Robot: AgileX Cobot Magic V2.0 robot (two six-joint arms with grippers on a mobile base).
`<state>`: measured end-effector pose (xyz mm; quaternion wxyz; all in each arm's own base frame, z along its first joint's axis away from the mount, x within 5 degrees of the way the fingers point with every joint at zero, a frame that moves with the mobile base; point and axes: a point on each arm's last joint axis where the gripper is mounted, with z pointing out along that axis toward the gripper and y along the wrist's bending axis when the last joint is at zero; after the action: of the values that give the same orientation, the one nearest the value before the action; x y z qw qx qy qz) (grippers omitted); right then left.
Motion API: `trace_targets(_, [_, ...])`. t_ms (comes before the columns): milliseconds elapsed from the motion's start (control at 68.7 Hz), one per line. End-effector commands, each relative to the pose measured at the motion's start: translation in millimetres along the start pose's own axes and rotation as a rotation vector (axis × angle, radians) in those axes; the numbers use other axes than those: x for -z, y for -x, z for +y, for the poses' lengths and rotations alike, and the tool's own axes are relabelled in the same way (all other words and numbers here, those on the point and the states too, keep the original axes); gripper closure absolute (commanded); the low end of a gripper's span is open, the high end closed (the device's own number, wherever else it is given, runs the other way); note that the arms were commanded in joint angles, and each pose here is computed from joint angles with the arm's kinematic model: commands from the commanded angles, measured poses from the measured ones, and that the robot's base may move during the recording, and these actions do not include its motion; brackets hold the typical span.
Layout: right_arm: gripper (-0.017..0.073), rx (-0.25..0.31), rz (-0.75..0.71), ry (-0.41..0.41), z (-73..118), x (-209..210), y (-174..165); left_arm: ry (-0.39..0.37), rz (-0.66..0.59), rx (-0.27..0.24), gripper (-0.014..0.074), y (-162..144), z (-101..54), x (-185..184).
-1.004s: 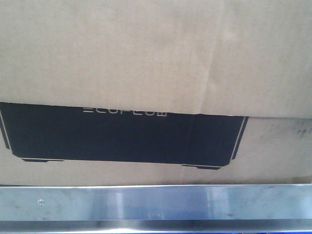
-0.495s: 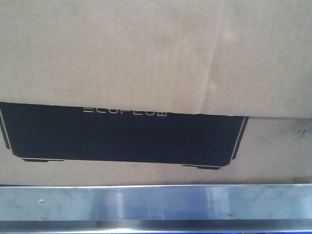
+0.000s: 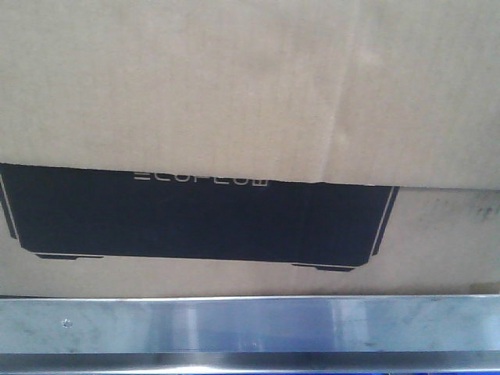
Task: Grab box from left shelf to table start
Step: 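Clamp the ECOFLOW cardboard box sides with both grippers on the shelf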
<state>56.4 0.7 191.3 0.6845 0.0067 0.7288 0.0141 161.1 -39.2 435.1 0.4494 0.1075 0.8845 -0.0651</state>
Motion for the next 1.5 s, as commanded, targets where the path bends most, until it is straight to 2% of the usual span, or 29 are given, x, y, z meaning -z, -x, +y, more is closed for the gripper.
trace_targets(0, [0.0503, 0.001, -0.101, 0.001, 0.1, 0.7, 8.3, 0.010, -0.001, 0.015, 0.0349, 19.1, 0.7, -8.1])
trace_targets(131, [0.0503, 0.001, -0.109, 0.001, 0.1, 0.8, 9.1, 0.054, 0.103, 0.064, 0.0349, 30.0, 5.1, -30.2])
trace_targets(364, [0.0503, 0.000, -0.200, 0.002, 0.2, 2.1, 17.5, 0.064, 0.259, 0.064, 0.0350, 31.1, 6.6, -63.7])
trace_targets(480, [0.0503, -0.036, -0.237, 0.005, 0.4, 5.5, 31.3, 0.064, 0.288, 0.064, 0.0349, 30.3, 6.9, -71.2])
trace_targets(582, [0.0485, -0.044, -0.231, 0.011, 1.4, 11.2, 49.3, 0.064, 0.287, 0.064, 0.0349, 30.2, 6.9, -70.3])
trace_targets(669, [0.0361, -0.043, -0.206, 0.016, 2.6, 18.3, 68.9, 0.078, 0.287, 0.057, 0.0349, 30.3, 8.1, -70.2])
trace_targets(815, [0.0008, -0.041, -0.179, 0.021, 4.2, 25.1, 102.4, 0.079, 0.287, 0.056, 0.0349, 30.3, 8.3, -70.2])
trace_targets(873, [-0.0046, -0.041, -0.175, 0.022, 4.8, 24.9, 118.6, 0.079, 0.287, 0.056, 0.0349, 30.3, 8.3, -70.2])
trace_targets(1004, [-0.0021, -0.047, -0.131, 0.026, 6.3, 16.5, 152.8, 0.079, 0.287, 0.056, 0.0349, 30.3, 8.3, -70.2])
trace_targets(1135, [0.0010, -0.097, -0.045, 0.049, 9.7, -4.9, 191.0, 0.079, 0.287, 0.056, 0.0349, 30.3, 8.3, -70.2])
trace_targets(1324, [0.0010, -0.104, 0.198, 0.063, 13.7, -56.6, 229.0, 0.079, 0.293, 0.056, 0.0350, 29.7, 8.3, -70.0])
trace_targets(1484, [0.0010, -0.103, 0.427, 0.083, 17.3, -105.8, 241.9, 0.079, 0.295, 0.056, 0.0350, 29.6, 8.3, -70.0])
